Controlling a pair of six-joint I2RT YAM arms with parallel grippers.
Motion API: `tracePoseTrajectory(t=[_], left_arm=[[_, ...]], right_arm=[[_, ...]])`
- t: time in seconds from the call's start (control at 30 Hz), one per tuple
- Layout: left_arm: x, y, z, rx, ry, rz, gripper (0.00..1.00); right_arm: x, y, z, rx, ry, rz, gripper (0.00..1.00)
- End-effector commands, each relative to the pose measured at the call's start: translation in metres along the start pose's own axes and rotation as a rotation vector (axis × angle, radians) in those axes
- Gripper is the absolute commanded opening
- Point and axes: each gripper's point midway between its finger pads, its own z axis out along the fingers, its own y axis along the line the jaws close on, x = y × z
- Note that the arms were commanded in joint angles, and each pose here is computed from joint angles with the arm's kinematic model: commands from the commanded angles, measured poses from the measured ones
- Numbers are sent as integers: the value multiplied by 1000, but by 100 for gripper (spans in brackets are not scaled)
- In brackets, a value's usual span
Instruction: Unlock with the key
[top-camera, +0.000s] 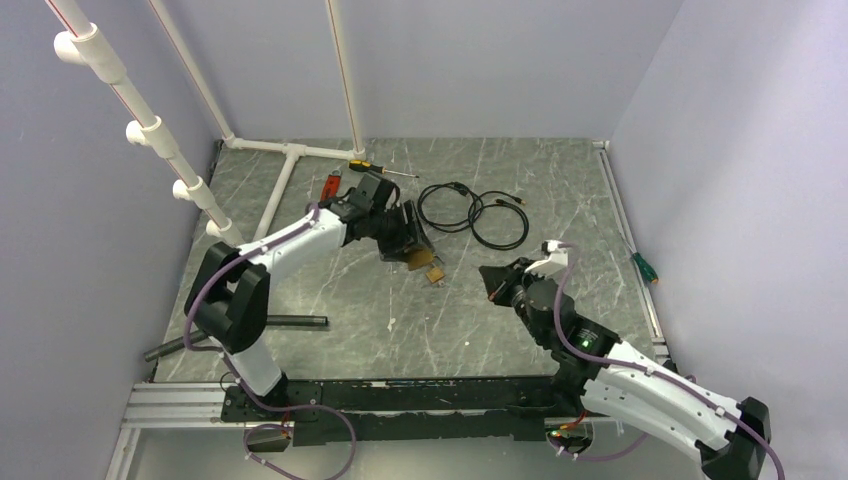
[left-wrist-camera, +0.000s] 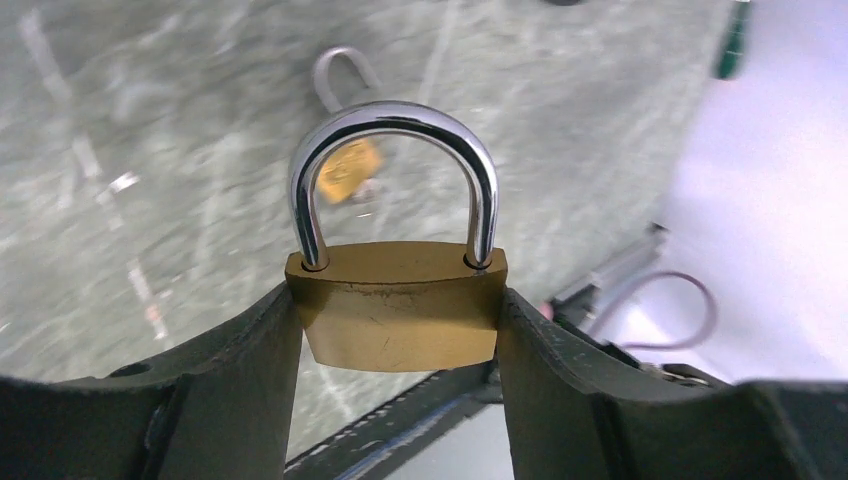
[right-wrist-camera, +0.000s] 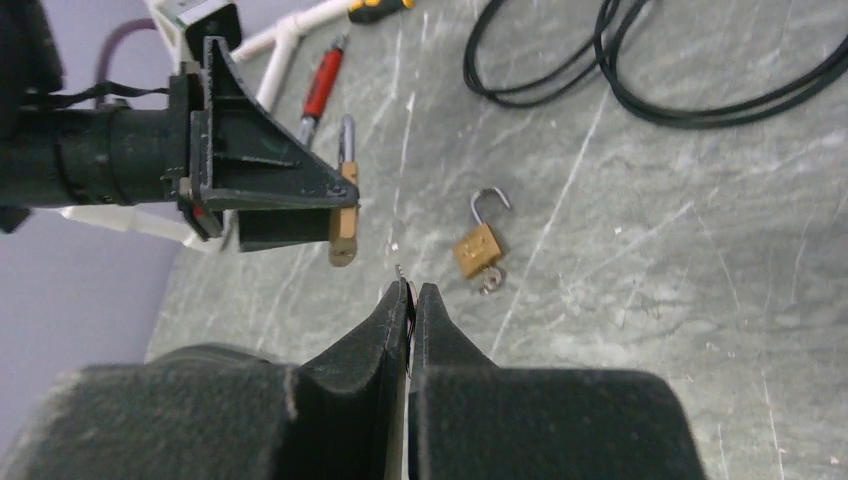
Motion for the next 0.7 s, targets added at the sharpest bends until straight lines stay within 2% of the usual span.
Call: tracePoseTrajectory(t=[0.0,0.07,0.27,0.37,0.67], left_arm=[[-13,-62,-16,340,117,-19,0],[-20,-73,-16,415,149,-59,0],[-26,-90,-18,495,226,-136,0],[-23,-93,-18,532,250,-221,0],[-19,-90,-29,570,204,-364,0]], right_arm=[[-41,16,-6,-22,-132,6,0],[-48,18,-6,-42,-173,11,0],[-58,9,-5,-14,-254,85,0],[-61,12,-4,-23,-278,117,0],[-42,35,15,-87,-194,98,0]])
